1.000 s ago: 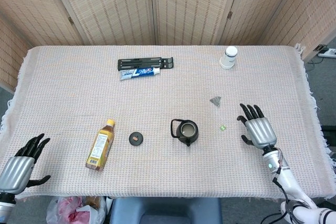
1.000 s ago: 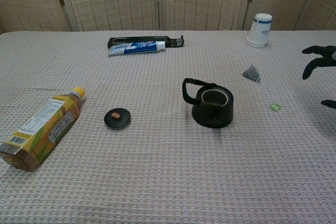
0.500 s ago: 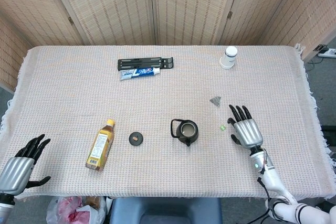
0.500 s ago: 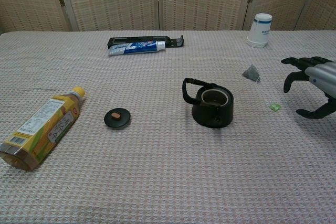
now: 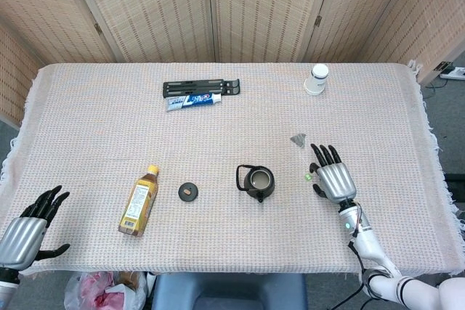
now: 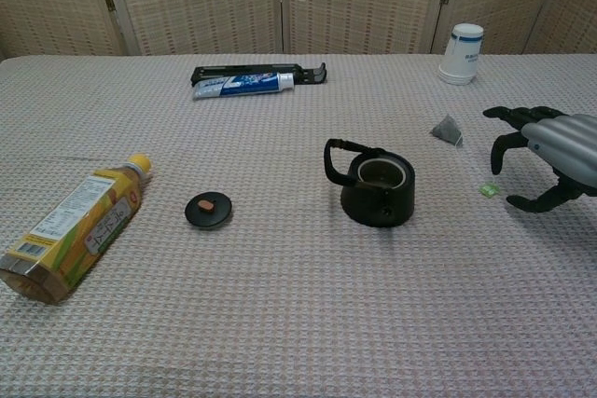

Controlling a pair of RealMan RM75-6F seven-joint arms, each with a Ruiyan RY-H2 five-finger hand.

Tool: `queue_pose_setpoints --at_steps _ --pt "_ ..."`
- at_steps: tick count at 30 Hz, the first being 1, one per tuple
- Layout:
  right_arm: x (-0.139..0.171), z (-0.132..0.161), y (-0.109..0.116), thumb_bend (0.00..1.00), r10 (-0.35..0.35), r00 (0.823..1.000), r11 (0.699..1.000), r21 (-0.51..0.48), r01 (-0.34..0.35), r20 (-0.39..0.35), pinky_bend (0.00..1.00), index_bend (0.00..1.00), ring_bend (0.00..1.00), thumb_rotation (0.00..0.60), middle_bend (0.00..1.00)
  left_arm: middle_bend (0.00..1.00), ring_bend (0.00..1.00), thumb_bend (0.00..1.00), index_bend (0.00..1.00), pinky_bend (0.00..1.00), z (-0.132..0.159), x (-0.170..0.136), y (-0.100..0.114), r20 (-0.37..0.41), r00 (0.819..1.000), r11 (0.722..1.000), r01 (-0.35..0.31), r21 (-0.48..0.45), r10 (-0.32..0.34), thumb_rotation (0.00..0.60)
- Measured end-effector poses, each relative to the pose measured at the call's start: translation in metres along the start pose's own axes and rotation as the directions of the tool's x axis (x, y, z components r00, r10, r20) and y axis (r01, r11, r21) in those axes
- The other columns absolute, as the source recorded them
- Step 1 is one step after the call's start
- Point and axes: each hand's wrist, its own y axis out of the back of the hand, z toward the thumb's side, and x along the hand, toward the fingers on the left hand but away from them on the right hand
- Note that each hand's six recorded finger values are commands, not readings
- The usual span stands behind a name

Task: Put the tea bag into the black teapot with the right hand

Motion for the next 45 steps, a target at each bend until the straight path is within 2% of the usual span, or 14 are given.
queue_pose_setpoints --at_steps 34,45 --pt "-0.024 0.011 -0.006 0.23 0.079 0.997 0.996 0.031 -0.079 -0.005 0.0 0.49 0.0 0.6 0.0 0.0 0.0 0.06 0.0 0.25 -0.002 0.0 0.002 0.0 1.0 1.0 -0.01 -0.009 0.01 0.6" --pt "-0.027 0.014 -0.007 0.25 0.096 0.995 0.995 0.026 -0.096 -0.004 0.0 0.53 0.0 0.6 0.0 0.0 0.0 0.06 0.0 0.25 -0.003 0.001 0.002 -0.001 1.0 1.0 -0.012 -0.01 0.012 0.6"
